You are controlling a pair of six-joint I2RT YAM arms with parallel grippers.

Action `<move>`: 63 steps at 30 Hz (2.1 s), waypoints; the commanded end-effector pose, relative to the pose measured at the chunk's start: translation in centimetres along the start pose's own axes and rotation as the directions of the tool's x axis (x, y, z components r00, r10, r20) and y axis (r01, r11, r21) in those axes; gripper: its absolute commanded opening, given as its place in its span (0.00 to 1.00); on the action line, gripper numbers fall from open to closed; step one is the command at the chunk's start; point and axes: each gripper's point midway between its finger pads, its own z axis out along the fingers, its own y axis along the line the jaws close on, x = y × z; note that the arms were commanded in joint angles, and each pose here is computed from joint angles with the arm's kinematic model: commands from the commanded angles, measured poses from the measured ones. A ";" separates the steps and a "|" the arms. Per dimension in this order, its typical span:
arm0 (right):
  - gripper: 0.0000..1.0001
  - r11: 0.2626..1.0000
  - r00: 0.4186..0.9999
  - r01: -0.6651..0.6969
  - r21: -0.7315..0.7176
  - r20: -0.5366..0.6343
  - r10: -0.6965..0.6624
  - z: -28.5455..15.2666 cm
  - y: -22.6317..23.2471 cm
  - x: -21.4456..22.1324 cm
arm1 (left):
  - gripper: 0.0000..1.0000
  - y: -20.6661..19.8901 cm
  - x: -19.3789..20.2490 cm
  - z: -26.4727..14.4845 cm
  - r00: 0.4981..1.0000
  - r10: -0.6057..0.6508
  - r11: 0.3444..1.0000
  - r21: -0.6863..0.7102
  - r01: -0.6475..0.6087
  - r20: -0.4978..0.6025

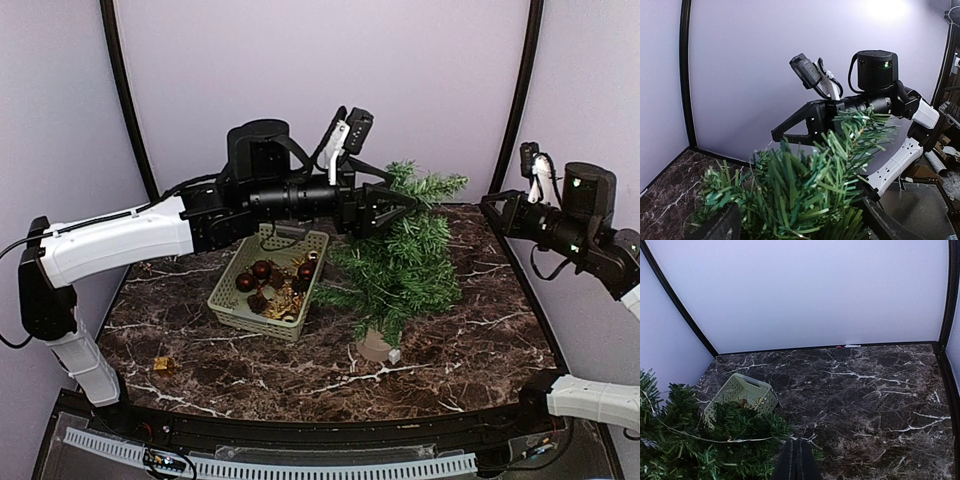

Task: Decorate the small christmas tree
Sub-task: Wrap the side of the string light in the gap of the branches.

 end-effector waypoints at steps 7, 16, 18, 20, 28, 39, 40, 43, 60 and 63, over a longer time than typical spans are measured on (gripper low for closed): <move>0.00 0.982 0.933 -0.091 -0.165 0.331 0.142 -1.5 3.5 -9.6 | 0.86 -1.1 -5.0 -4.2 0.991 0.040 0.997 -0.066 -0.032 0.129; 0.00 0.984 0.901 -0.066 -0.167 0.413 0.131 -1.9 4.3 -13.1 | 0.83 4.7 -4.5 -8.8 0.981 -0.160 0.936 -0.299 0.186 0.110; 0.00 0.984 0.901 -0.063 -0.167 0.414 0.128 -1.7 4.4 -13.2 | 0.76 5.2 -3.4 -8.8 0.972 -0.215 0.926 -0.297 0.233 0.093; 0.00 0.984 0.899 -0.064 -0.167 0.419 0.129 -1.6 4.5 -13.5 | 0.70 5.2 -2.5 -8.6 0.964 -0.254 0.921 -0.286 0.265 0.074; 0.00 0.985 0.891 -0.049 -0.166 0.438 0.118 -1.4 4.8 -14.4 | 0.57 3.8 1.6 -6.8 0.920 -0.387 0.909 -0.191 0.370 -0.058; 0.00 0.983 0.890 -0.032 -0.183 0.442 0.111 -0.3 5.4 -14.9 | 0.27 4.0 3.1 -5.3 0.903 -0.422 0.900 -0.161 0.406 -0.082; 0.00 0.983 0.889 -0.029 -0.183 0.445 0.110 -0.2 5.5 -15.0 | 0.22 4.2 3.3 -5.2 0.902 -0.423 0.898 -0.170 0.406 -0.081; 0.00 0.984 0.883 -0.026 -0.174 0.457 0.104 0.2 5.6 -15.6 | 0.09 4.9 3.7 -5.1 0.901 -0.427 0.892 -0.199 0.405 -0.076; 0.00 0.987 0.804 -0.063 -0.145 0.579 0.136 2.8 5.7 -20.1 | 0.00 5.4 2.3 -6.1 0.915 -0.396 0.900 -0.165 0.404 0.082; 0.00 0.989 0.796 -0.078 -0.128 0.589 0.139 3.2 5.3 -20.0 | 0.00 5.4 1.9 -6.5 0.916 -0.386 0.901 -0.166 0.400 0.114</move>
